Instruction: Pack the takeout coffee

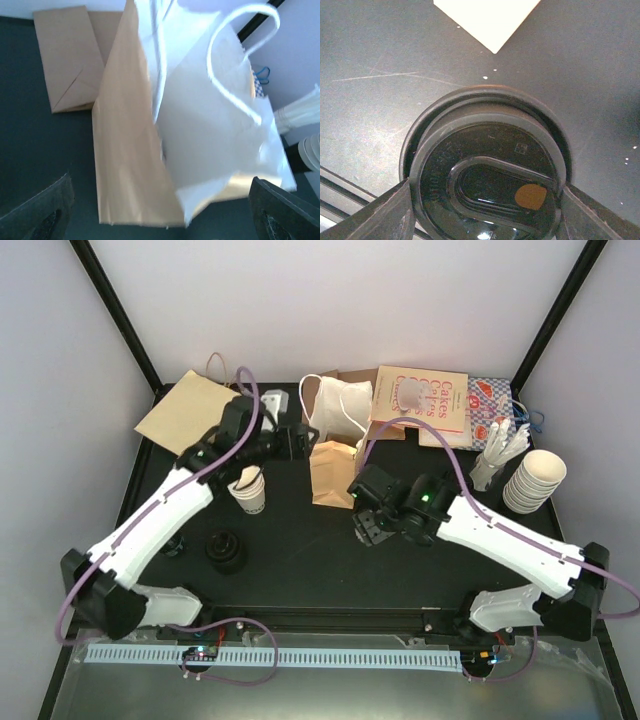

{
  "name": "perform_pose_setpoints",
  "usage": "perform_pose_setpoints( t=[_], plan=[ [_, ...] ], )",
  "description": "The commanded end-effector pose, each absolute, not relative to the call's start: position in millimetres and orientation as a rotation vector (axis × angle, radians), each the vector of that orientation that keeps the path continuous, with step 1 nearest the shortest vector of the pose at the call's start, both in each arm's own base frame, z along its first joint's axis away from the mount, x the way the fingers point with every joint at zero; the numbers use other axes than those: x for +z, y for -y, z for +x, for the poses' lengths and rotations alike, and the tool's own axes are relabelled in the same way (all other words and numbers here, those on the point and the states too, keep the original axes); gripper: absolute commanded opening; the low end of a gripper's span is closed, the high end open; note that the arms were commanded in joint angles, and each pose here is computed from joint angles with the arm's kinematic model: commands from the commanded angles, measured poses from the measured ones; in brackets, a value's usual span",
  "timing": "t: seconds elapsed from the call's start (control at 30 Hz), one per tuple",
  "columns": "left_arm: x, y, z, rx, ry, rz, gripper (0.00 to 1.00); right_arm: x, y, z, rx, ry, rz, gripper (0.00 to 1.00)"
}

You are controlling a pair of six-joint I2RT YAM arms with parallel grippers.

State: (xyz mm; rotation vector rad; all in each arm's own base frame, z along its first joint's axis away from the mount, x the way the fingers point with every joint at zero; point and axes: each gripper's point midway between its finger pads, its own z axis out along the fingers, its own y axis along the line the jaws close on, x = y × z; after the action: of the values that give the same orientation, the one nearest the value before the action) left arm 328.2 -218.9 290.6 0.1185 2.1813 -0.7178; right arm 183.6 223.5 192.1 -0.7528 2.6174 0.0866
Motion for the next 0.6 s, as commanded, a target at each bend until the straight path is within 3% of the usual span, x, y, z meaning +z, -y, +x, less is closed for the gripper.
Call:
perform_pose_setpoints(
  t=[0.0, 0.23, 0.33, 0.43, 0.57],
  plan=[
    [303, 231, 360, -0.677, -2.197, 0.104, 0.97, 207, -198, 187, 0.030, -2.595, -0.701, 0.70],
    [273, 240, 394, -0.537, -2.372, 0.070, 0.83, 246, -182, 193, 0.012, -2.543, -0.646, 0.70],
    [264, 244, 400, -0.527, -2.402, 0.078, 0.72, 261, -177, 195, 0.017, -2.522, -0.633, 0.71],
    [260, 245, 400, -0.513, -2.400, 0.106, 0.52, 273, -172, 196, 0.008, -2.503, -0.622, 0.71],
    [265, 237, 399, -0.434, -2.379, 0.183, 0.17, 294, -165, 199, -0.001, -2.470, -0.600, 0.70]
  ],
)
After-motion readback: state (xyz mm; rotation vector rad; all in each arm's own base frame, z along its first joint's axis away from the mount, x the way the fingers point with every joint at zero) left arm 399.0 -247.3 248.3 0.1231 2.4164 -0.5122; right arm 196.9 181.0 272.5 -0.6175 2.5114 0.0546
